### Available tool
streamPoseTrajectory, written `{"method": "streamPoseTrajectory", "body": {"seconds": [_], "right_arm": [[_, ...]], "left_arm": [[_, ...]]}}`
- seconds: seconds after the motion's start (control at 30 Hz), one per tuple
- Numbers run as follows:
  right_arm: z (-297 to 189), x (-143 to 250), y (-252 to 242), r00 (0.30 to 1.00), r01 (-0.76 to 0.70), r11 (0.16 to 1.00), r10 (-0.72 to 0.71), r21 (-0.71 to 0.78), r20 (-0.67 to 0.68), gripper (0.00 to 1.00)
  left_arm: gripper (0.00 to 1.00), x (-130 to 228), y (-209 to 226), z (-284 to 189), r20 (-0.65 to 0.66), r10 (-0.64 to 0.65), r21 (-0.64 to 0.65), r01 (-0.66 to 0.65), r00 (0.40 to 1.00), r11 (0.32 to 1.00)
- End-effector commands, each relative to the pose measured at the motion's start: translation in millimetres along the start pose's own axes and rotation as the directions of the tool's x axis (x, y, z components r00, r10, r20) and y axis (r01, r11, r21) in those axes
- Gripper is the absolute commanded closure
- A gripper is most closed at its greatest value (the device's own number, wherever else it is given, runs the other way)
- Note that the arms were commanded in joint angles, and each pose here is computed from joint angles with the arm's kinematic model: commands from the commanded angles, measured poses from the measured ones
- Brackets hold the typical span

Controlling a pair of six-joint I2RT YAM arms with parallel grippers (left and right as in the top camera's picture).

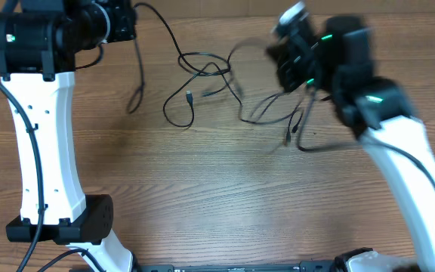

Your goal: Untangle cables

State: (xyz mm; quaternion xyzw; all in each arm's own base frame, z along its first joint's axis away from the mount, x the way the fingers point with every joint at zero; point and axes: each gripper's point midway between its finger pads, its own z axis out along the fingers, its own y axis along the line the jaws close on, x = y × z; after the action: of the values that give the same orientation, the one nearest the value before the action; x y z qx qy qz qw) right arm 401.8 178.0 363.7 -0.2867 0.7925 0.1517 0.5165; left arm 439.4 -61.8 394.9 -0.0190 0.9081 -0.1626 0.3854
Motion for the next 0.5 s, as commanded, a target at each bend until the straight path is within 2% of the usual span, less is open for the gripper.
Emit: {"method": "streamPoseTrajectory", "body": {"seconds": [0.0, 0.03, 0.13, 0.23, 0.3, 0.4, 0.47], "right_arm": [[-72, -71, 3, 0.987, 0.026, 0.997, -0.037, 0.069, 0.157, 0.96], [-89, -86, 5, 0.982, 0.033, 0.997, -0.046, 0.075, 0.182, 0.96], [-118, -108, 9, 0.973, 0.043, 0.995, -0.061, 0.086, 0.224, 0.96], [-135, -120, 8, 0.965, 0.045, 0.993, -0.071, 0.109, 0.252, 0.96], [-145, -123, 4, 0.965, 0.038, 0.991, -0.07, 0.127, 0.255, 0.96], [-150, -121, -7, 0.966, 0.024, 0.987, -0.064, 0.158, 0.25, 0.96], [-150, -115, -26, 0.972, 0.001, 0.978, -0.049, 0.207, 0.231, 0.96]], "left_arm": [[0.78, 4, 45, 16, -0.033, 0.04, -0.223, -0.046, 0.999, 0.974], [0.77, 6, 57, 22, -0.052, 0.035, -0.281, -0.048, 0.998, 0.959], [0.78, 18, 76, 43, -0.124, 0.035, -0.345, -0.076, 0.992, 0.935], [0.93, 36, 87, 75, -0.22, 0.017, -0.347, -0.095, 0.975, 0.933], [0.96, 58, 89, 108, -0.313, -0.012, -0.301, -0.087, 0.95, 0.95], [0.93, 76, 84, 136, -0.38, -0.031, -0.225, -0.06, 0.924, 0.973], [0.85, 83, 76, 147, -0.404, -0.038, -0.168, -0.033, 0.914, 0.985]]}}
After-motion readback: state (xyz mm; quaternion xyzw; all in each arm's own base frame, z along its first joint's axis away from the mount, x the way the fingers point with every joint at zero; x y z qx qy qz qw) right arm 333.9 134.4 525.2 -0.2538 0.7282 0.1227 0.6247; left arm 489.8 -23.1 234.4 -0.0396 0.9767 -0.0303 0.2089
